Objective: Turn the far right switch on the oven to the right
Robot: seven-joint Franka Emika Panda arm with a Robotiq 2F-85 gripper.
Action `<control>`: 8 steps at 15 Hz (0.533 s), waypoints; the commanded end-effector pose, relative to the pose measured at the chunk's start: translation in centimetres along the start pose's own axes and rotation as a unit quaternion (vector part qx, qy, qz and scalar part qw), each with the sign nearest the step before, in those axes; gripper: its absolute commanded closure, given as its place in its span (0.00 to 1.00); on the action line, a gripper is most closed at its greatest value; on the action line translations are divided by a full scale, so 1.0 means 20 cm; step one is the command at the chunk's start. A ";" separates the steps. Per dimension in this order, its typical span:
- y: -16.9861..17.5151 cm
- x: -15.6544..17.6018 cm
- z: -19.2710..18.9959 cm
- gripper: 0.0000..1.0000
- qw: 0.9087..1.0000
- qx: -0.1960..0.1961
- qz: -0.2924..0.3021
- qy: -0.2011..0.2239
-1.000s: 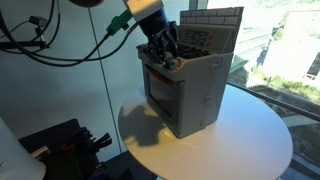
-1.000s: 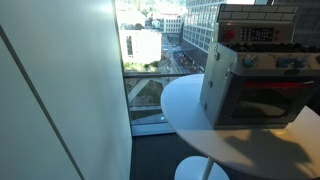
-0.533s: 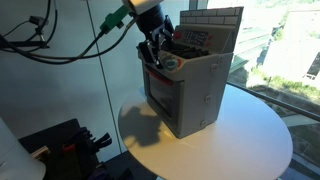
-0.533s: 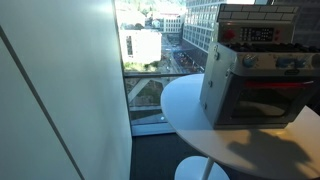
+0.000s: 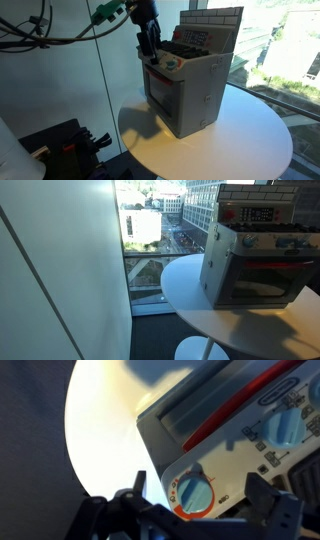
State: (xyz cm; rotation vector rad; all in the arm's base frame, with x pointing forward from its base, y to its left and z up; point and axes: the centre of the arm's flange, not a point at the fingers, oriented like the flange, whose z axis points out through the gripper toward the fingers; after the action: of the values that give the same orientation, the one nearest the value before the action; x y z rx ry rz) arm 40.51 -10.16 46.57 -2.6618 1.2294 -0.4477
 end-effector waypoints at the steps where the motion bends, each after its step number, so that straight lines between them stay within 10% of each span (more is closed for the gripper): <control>1: -0.07 -0.01 -0.09 0.00 0.995 -0.029 -0.092 -0.031; 8: -0.14 -0.06 -0.27 0.00 0.959 -0.088 -0.249 -0.105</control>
State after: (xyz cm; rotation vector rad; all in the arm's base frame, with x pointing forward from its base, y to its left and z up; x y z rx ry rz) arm 40.28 -7.62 49.71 -2.9886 0.7171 -0.1794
